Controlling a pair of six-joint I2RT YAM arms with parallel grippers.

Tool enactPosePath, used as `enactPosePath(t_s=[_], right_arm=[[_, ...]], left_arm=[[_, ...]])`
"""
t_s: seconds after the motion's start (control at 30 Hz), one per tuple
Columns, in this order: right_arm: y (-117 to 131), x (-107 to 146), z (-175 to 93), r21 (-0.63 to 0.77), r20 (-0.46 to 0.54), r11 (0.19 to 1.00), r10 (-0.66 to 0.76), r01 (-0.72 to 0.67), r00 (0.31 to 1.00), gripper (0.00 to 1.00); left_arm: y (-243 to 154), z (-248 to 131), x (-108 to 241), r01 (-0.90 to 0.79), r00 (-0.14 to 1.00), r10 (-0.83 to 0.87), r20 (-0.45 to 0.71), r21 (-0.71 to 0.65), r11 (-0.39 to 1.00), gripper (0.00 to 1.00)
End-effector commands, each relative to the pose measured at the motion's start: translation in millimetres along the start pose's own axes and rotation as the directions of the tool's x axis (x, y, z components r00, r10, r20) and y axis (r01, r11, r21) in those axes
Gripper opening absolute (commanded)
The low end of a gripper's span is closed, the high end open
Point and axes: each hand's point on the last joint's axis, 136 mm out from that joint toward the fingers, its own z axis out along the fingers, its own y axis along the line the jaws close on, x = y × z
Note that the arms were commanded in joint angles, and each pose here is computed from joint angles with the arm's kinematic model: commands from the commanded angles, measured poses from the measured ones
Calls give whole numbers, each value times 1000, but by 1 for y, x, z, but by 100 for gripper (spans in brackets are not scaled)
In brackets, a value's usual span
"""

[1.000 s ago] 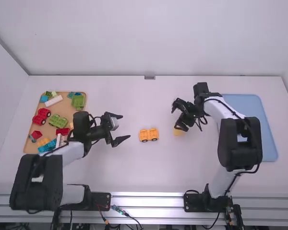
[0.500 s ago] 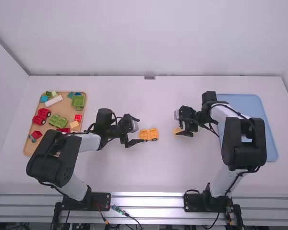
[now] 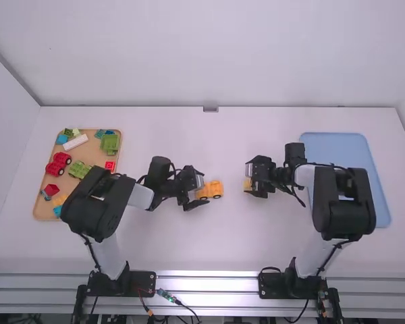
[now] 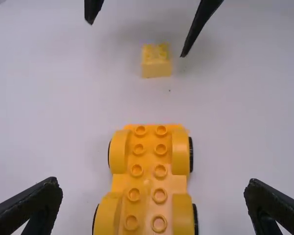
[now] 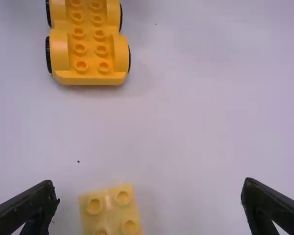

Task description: Assemble lego blocks to make yellow taxi

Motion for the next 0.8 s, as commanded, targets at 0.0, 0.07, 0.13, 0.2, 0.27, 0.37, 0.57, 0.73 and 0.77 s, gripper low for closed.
enactPosePath(t_s=[0.0, 0.07, 0.13, 0.2, 0.27, 0.37, 0.57, 0.73, 0.77], right_arm=[[8, -1, 1, -15, 35, 999, 44, -43, 998, 99], [11, -4, 1, -19, 59, 999, 30, -29, 998, 99], [11, -5, 1, -17, 64, 1000, 25, -24, 998, 99], [10, -3, -1, -15, 59, 999, 35, -35, 998, 99], [10, -4, -1, -22, 58, 999, 39, -37, 998, 99], [15, -7, -2, -53, 64, 999, 7, -3, 998, 99], [4, 2, 5, -72, 65, 995, 73, -68, 995, 99], [10, 4, 7, -179, 66, 983, 62, -49, 996, 99], [15, 1, 3, -225, 77, 974, 29, -10, 997, 99]], left_arm=[[4, 6, -6, -12, 999, 11, 39, 35, 999, 99], [8, 11, -2, 1, 1000, -2, 28, 41, 999, 99], [9, 13, 0, 10, 1000, -11, 23, 48, 999, 99], [12, 16, 4, 21, 1000, -22, 12, 50, 999, 99], [12, 16, 6, 21, 1000, -22, 6, 50, 999, 99], [7, 18, 6, 15, 1000, -15, 8, 66, 998, 99], [-3, 15, 12, 13, 1000, -14, 16, 54, 998, 99], [-6, 9, 13, 24, 999, -25, 42, 16, 1000, 99], [-6, 7, 13, 29, 998, -29, 50, -1, 1000, 99]])
